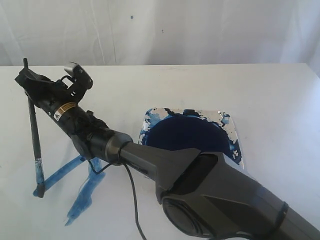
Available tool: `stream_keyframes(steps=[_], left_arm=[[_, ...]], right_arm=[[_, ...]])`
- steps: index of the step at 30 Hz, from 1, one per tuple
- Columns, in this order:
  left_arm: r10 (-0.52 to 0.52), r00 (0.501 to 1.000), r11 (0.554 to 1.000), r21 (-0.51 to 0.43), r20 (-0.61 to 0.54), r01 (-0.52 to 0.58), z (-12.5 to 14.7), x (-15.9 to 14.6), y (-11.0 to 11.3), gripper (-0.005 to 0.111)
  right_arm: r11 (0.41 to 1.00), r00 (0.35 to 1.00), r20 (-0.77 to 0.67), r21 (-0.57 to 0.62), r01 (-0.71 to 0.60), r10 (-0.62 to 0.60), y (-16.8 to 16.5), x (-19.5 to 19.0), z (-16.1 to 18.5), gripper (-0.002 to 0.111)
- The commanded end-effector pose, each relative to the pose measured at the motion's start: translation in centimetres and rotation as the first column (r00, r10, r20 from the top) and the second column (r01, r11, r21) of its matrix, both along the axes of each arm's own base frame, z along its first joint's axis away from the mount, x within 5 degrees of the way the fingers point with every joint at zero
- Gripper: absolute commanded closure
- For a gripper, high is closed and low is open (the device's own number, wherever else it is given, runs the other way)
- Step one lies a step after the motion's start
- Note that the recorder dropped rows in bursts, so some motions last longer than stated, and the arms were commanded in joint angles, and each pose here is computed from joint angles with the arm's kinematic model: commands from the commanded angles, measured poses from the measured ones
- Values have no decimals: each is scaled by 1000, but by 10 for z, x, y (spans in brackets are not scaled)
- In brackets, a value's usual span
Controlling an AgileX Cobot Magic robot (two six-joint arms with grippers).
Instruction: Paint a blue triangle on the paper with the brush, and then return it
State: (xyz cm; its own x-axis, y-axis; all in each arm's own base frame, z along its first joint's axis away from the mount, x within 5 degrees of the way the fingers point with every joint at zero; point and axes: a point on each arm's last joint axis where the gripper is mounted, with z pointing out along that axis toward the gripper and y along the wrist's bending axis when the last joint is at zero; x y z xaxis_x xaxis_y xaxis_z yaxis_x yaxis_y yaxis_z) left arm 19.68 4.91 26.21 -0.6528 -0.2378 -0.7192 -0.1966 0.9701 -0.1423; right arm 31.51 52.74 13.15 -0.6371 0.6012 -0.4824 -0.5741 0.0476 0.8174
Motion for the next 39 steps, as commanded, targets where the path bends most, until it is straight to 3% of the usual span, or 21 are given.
stream_keyframes(steps=[1,6,13,18,39], left_arm=[[-8,1000,1000,-12,5,8,2,-1,-2,107],[-11,1000,1000,-15,0,11,2,-1,-3,107],[-5,1000,1000,-29,5,5,2,-1,-3,107],[-9,1000,999,-35,-3,9,2,-1,-4,107],[-4,1000,998,-56,0,4,2,-1,-5,107]], right_arm=[[996,996,3,-4,84,-84,-3,5,3,108],[985,985,29,-16,173,-172,-8,10,4,108],[975,974,93,-65,212,-206,-8,11,3,108],[966,967,16,-45,254,-254,-12,16,1,108],[955,959,125,-123,268,-253,-2,1,-2,108]])
